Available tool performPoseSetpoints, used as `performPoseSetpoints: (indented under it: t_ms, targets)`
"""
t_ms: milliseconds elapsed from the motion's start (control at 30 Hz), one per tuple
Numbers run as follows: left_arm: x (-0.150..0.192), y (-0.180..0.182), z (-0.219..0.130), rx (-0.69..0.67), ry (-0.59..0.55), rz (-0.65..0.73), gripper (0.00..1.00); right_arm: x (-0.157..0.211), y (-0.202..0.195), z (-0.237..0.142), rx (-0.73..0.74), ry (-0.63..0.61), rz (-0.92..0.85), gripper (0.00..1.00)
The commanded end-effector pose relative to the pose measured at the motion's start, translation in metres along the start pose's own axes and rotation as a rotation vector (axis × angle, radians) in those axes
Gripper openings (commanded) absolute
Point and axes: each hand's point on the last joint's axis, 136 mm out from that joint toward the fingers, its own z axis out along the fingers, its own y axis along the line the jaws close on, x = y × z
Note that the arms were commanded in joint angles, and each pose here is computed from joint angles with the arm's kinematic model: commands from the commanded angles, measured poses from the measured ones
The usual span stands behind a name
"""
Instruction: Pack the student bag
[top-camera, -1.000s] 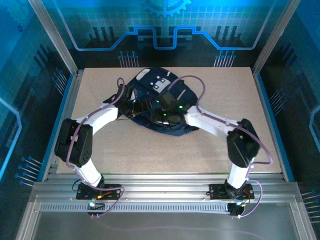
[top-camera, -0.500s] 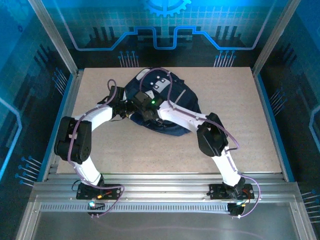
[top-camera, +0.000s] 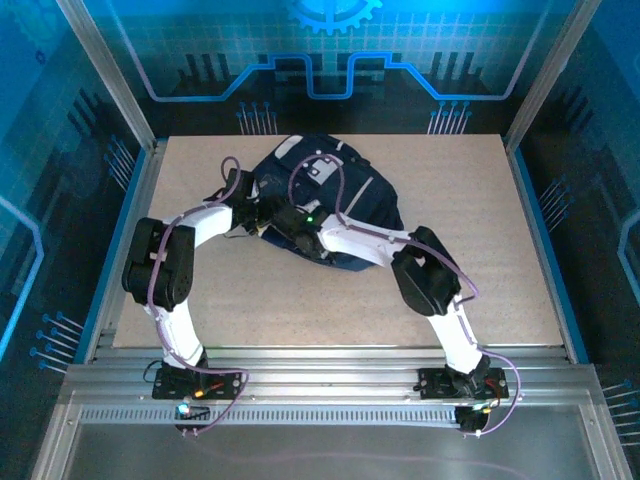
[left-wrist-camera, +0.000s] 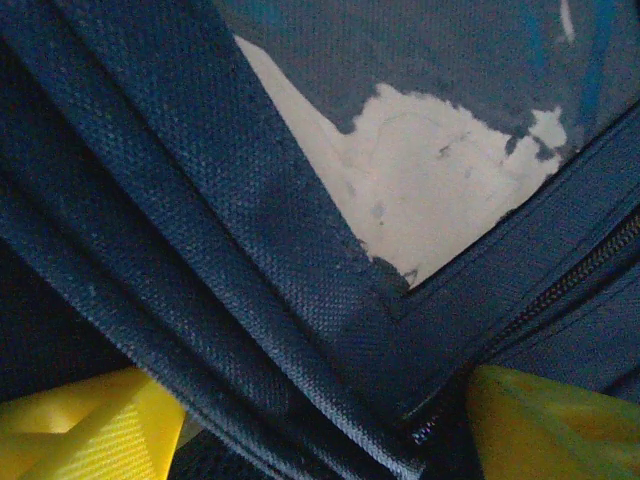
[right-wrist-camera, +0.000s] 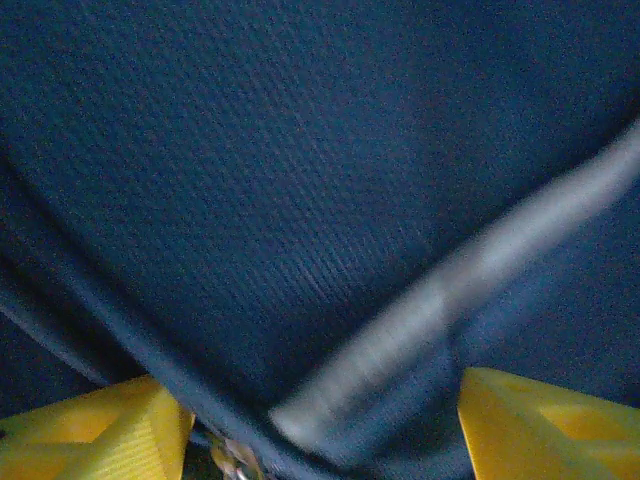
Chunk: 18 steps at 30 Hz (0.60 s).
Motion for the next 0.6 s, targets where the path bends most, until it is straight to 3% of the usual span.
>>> performPoseSetpoints:
  t_ms: [0, 133, 400, 567]
  targets:
    - [-0.023, 0.01, 0.005, -0.046, -0.054, -0.035, 0.75, 0.019, -0.039, -0.028, 0.036, 0.004, 0.019, 0.72]
    - [-0.027, 0.004, -0.002, -0.041, -0.059, -0.026, 0.75, 0.022, -0.035, -0.044, -0.105, 0.0, 0.099, 0.72]
    - [-0.018, -0.009, -0.039, 0.009, -0.082, -0.027, 0.75, -0.003, 0.013, -0.053, -0.396, -0.006, 0.324, 0.66]
    - [-0.005, -0.014, -0.056, 0.061, -0.086, -0.055, 0.75, -0.008, 0.029, -0.034, -0.443, 0.002, 0.443, 0.39]
